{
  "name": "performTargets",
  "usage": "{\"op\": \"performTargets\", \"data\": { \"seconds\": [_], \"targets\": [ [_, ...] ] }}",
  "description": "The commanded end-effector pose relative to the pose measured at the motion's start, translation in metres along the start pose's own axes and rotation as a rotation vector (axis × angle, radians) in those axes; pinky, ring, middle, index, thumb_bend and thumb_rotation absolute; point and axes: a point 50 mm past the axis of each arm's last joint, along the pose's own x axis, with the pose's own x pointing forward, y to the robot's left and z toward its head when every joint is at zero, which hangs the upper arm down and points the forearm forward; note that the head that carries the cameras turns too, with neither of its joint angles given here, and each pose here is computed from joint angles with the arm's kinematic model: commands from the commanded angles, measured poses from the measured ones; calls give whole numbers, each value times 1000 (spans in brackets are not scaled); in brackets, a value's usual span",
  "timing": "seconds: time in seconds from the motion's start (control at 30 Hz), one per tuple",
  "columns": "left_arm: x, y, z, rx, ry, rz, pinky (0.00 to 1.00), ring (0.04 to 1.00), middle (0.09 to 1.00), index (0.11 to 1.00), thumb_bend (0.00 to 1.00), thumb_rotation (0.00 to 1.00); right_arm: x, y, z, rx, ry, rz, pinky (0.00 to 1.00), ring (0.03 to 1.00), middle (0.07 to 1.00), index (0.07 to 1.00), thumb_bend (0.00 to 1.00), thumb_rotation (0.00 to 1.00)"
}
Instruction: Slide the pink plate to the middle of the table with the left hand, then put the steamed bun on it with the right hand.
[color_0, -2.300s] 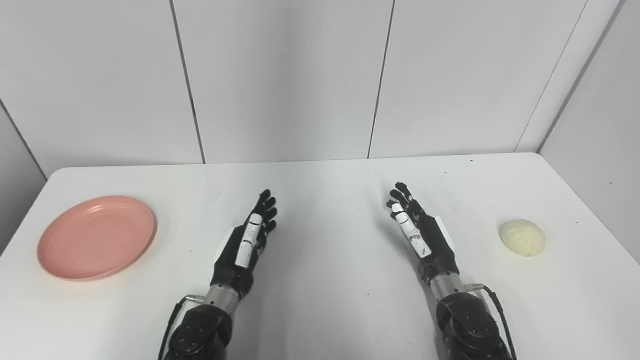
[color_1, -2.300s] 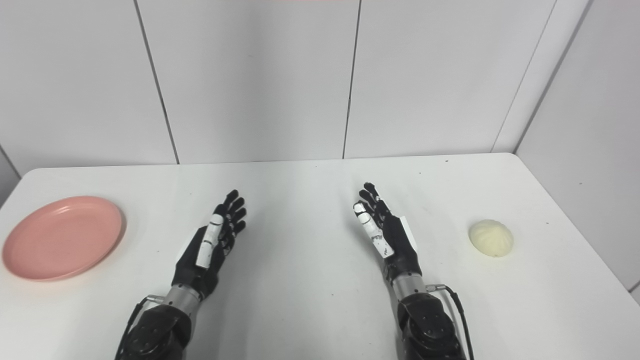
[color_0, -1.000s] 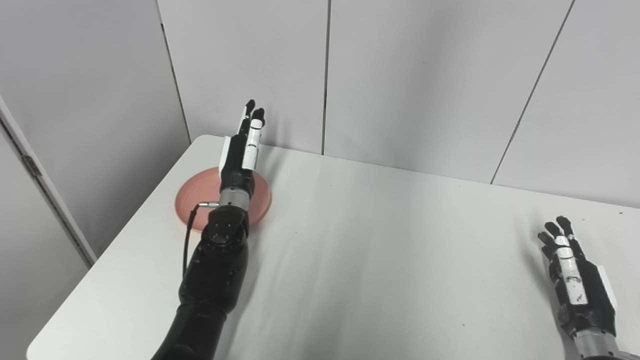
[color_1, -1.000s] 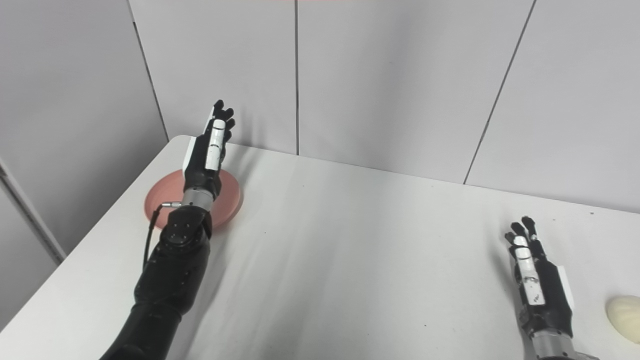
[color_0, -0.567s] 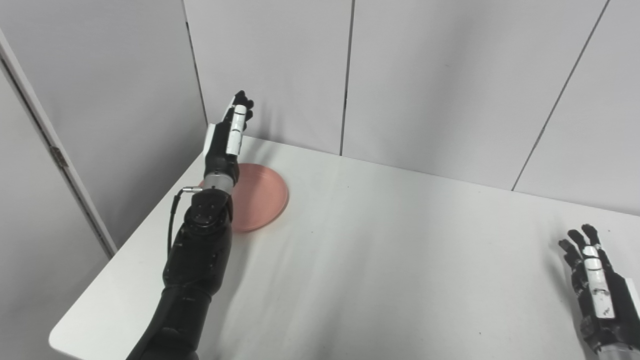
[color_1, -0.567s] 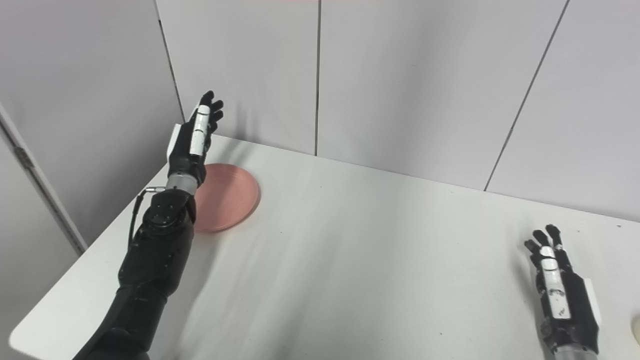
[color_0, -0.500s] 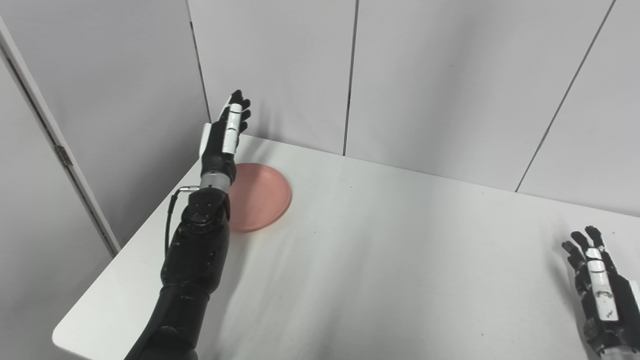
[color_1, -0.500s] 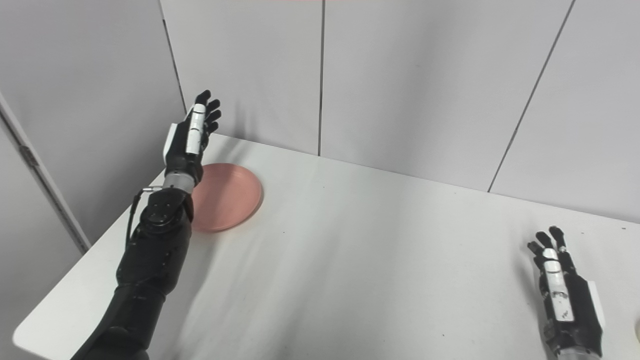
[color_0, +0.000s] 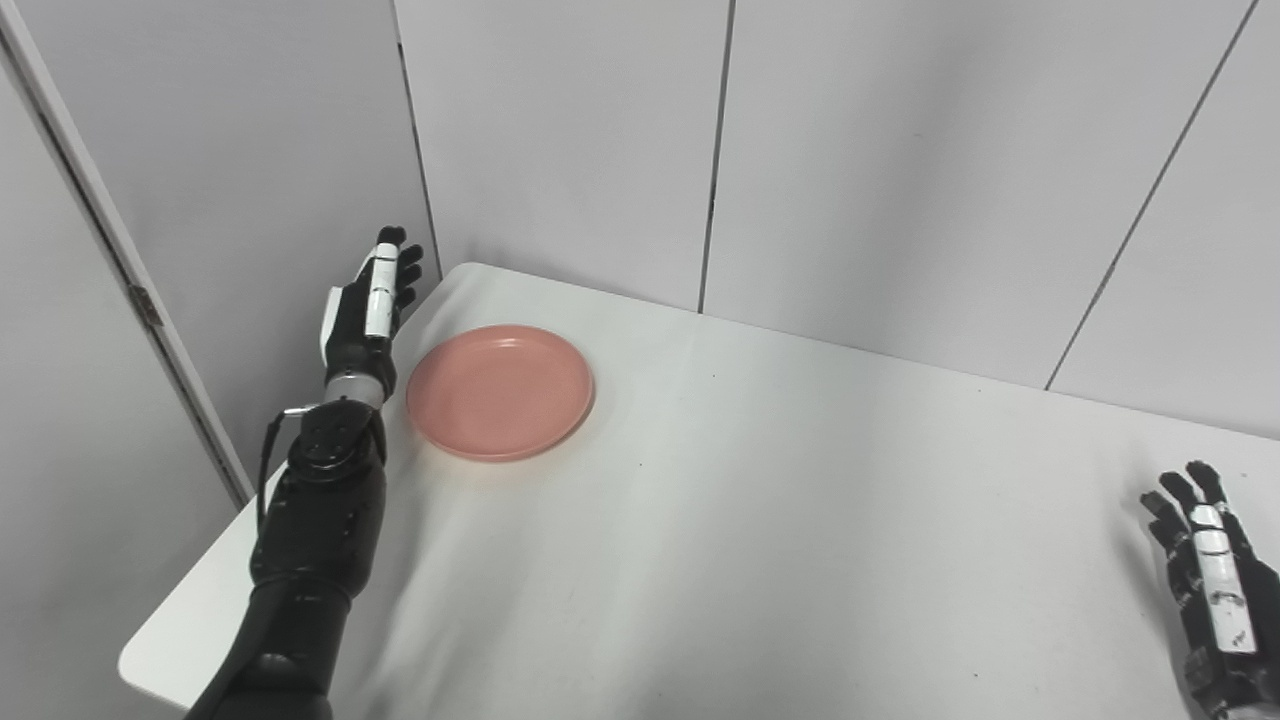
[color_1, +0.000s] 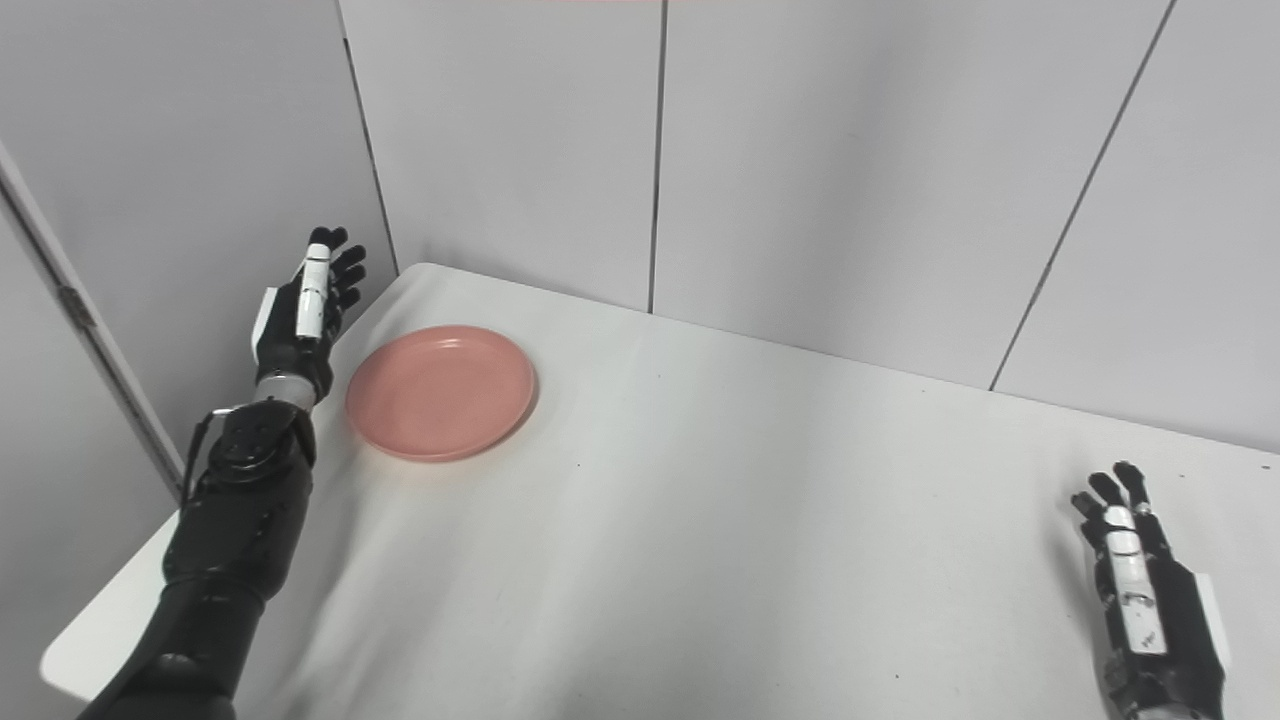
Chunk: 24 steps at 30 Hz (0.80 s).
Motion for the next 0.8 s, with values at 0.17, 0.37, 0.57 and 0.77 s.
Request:
{"op": "performTargets", "data": {
  "seconds": [0.17,0.37,0.57,0.77],
  "targets": [
    [10,30,14,82,-24,-33,897,882,864,859,676,1000,-6,-3,-3,-10,-19,2,941,914,931,957,574,823],
    [10,36,1,66,6,-44,870,850,837,841,703,980,-6,-3,-3,2,-25,-1,906,896,909,941,555,809],
    [7,30,-9,60,42,-129,886,861,847,841,702,982,-6,-3,-2,5,-26,-1,908,890,910,940,548,814],
    [7,12,-17,9,65,-271,946,916,895,882,682,1000,-5,-4,-4,16,-36,-7,841,871,905,932,535,783]
  ]
}}
